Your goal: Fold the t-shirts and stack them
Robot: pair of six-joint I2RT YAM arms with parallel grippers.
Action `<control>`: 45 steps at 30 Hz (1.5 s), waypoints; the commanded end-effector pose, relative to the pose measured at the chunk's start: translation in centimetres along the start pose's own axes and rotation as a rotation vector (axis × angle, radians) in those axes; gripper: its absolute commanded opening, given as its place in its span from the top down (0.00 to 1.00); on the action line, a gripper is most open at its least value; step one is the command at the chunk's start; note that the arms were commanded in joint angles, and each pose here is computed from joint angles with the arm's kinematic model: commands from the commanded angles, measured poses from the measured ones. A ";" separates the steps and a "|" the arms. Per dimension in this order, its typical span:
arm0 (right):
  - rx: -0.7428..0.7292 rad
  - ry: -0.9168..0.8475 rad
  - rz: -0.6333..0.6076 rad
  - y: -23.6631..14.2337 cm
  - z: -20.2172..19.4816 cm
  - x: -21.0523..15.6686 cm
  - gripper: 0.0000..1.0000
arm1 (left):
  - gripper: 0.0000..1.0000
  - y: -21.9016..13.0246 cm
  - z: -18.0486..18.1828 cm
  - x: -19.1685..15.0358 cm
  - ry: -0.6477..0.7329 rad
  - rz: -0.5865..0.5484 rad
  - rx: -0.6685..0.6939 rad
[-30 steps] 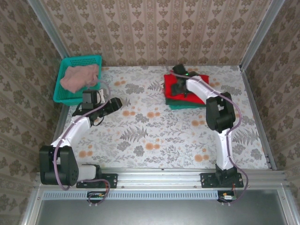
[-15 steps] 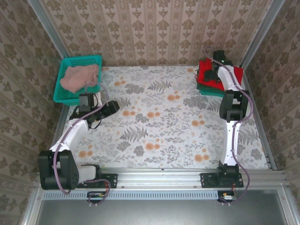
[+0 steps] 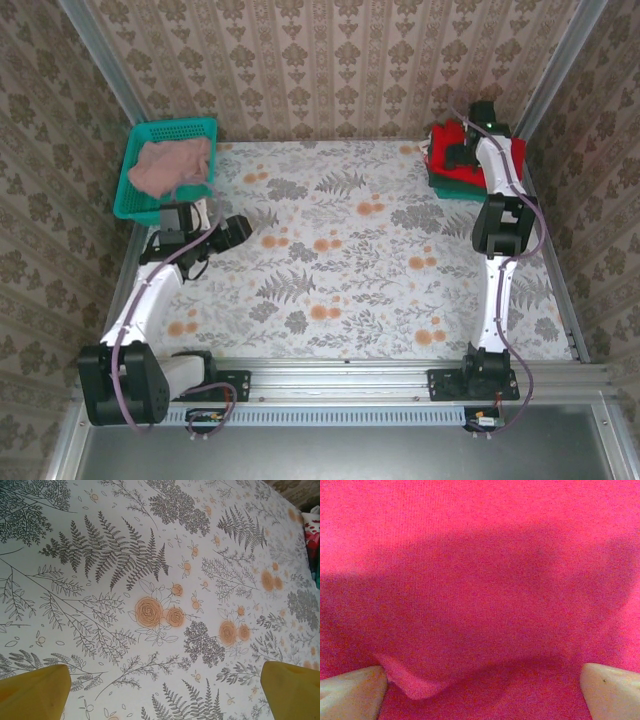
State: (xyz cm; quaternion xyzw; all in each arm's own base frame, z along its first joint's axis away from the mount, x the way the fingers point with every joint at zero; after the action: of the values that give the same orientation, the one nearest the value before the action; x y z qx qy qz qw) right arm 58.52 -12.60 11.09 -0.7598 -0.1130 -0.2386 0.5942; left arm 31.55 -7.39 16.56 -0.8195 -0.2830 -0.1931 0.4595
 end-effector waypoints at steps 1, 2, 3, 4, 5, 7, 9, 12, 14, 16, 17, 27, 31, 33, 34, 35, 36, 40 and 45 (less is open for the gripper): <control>0.001 0.024 -0.068 -6.6 -1.2 1.8 0.00 | 0.00 -1.6 0.1 0.6 0.026 -0.034 0.030; 0.019 0.032 -0.084 -7.5 -1.0 2.0 0.00 | 0.00 -1.8 0.2 0.5 0.025 -0.039 0.036; 0.028 0.036 -0.090 -8.1 -0.9 2.0 0.00 | 0.00 -2.0 0.4 0.5 0.024 -0.043 0.041; 0.034 0.036 -0.098 -8.7 -0.7 1.9 0.00 | 0.00 -2.3 0.4 0.5 0.022 -0.050 0.045; 0.039 0.032 -0.100 -9.1 -0.4 1.6 0.00 | 0.00 -2.4 0.5 0.5 0.019 -0.054 0.045; 0.051 0.030 -0.097 -9.5 0.2 0.8 0.00 | 0.00 -2.7 0.5 0.3 0.016 -0.060 0.046; 0.089 0.052 -0.076 -9.9 0.9 -0.6 0.00 | 0.00 -3.0 0.7 0.1 0.012 -0.065 0.053; 0.191 0.101 -0.085 -11.8 2.7 -2.8 0.00 | 0.00 -3.4 0.9 0.2 0.012 -0.086 0.061; 0.224 0.117 -0.125 -14.0 3.8 -4.6 0.00 | 0.00 -3.4 1.2 0.5 0.015 -0.099 0.083; 0.239 0.123 -0.177 -16.0 4.8 -6.5 0.00 | 0.00 -3.7 2.3 0.9 0.021 -0.128 0.152; 0.241 0.125 -0.198 -16.8 5.3 -8.0 0.00 | 0.00 -3.8 3.2 1.3 0.032 -0.158 0.209; 0.268 0.223 -0.661 -19.9 4.3 -19.1 0.00 | 0.00 -4.1 8.6 2.3 0.283 -0.328 0.506; 0.186 0.187 -0.671 -17.9 3.4 -21.6 0.00 | 0.00 -1.3 10.0 1.2 0.364 -0.338 0.487; 0.176 0.150 -0.629 -16.1 3.9 -22.1 0.00 | 0.00 0.2 10.2 0.4 0.420 -0.316 0.453; 0.179 0.136 -0.612 -15.3 4.3 -22.2 0.00 | 0.00 0.7 10.4 0.5 0.429 -0.334 0.445; 0.177 0.135 -0.594 -14.8 4.5 -21.7 0.00 | 0.00 1.1 10.5 0.8 0.426 -0.347 0.439; 0.179 0.132 -0.574 -14.3 4.7 -21.3 0.00 | 0.00 1.4 10.2 1.2 0.437 -0.364 0.417; 0.260 0.131 -0.627 -13.5 6.6 -18.3 0.00 | 0.00 1.7 9.6 3.4 0.465 -0.504 0.330; 0.233 0.048 -0.535 -11.8 8.2 -17.4 0.00 | 0.00 3.1 10.1 4.3 0.463 -0.585 0.194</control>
State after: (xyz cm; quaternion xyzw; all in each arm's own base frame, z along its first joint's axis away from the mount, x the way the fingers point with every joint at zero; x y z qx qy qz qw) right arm 38.54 -0.27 9.42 -0.6307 -0.2963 -0.3900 0.6020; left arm 35.93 2.73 9.05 -0.6043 -0.3831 -0.3800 0.5862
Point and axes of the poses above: each hand's point on the last joint's axis, 136 mm out from that joint toward the fingers, its own y axis out along the fingers, its own z axis along the line the jaws close on, x = y × z, the point moved 1 cm from there along -y, back along the fingers, and after that the axes turned 3 degrees about y, right-handed, at the moved point
